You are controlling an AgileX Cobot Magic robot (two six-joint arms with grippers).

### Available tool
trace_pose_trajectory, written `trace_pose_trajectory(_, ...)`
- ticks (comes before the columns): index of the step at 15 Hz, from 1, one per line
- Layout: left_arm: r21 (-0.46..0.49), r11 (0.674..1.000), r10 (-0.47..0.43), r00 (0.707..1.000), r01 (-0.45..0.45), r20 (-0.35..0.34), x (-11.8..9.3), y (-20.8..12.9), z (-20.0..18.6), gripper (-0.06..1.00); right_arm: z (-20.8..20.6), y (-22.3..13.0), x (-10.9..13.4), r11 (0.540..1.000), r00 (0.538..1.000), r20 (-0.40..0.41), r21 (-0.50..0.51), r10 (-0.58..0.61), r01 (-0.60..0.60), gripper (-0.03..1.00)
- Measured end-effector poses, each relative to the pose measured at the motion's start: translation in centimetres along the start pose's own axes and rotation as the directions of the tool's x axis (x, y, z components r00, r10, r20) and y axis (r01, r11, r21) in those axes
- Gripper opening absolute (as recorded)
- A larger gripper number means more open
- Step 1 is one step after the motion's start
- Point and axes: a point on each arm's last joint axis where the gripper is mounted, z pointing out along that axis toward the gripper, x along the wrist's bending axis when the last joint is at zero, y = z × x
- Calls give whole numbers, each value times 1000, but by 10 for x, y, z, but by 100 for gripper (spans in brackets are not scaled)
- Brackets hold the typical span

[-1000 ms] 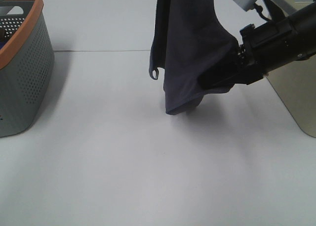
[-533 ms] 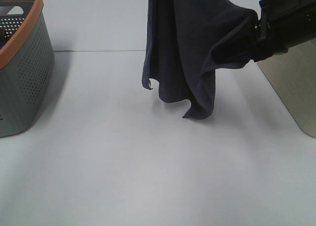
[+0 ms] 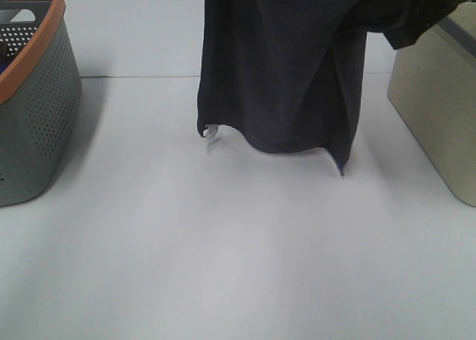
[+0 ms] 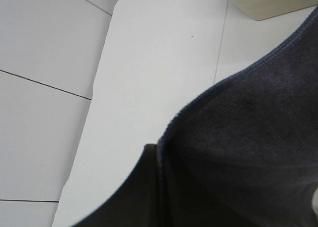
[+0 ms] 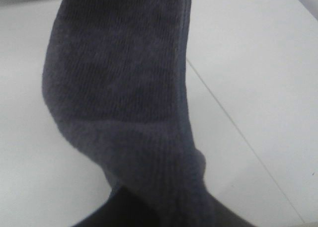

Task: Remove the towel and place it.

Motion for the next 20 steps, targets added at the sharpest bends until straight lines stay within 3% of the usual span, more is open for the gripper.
trace_pose_trajectory(4, -13, 996, -87, 989, 86, -119, 12, -27, 26, 0, 38, 1, -22, 997, 997, -13, 13, -77, 77, 2)
trace_pose_trajectory(7, -31, 992, -125, 963, 121, -239, 24, -64, 53, 0, 69, 7, -51, 984, 983, 55, 5, -176, 176, 2)
trace_pose_trajectory(10, -112, 989, -138, 909, 101, -393, 33, -85, 71, 0, 93, 21, -86, 965, 948, 186, -12, -257, 263, 2)
trace_pose_trajectory(14, -176, 983, -143, 839, 57, -525, 41, -103, 82, 0, 123, 25, -112, 933, 896, 277, 0, -347, 361, 2)
trace_pose_trajectory(17, -149, 987, -126, 851, 57, -511, 32, -115, 95, 0, 145, 13, -115, 923, 881, 285, 32, -377, 385, 2)
trace_pose_trajectory(18, -102, 991, -121, 885, 83, -449, 22, -122, 104, 0, 157, 4, -105, 926, 909, 186, 22, -373, 376, 2)
trace_pose_trajectory(19, -102, 991, -121, 885, 83, -449, 22, -122, 104, 0, 157, 4, -105, 926, 909, 186, 22, -373, 376, 2)
trace_pose_trajectory(20, -21, 993, -116, 940, 116, -320, 6, -122, 111, 0, 159, -1, -91, 940, 939, 33, 12, -342, 342, 2)
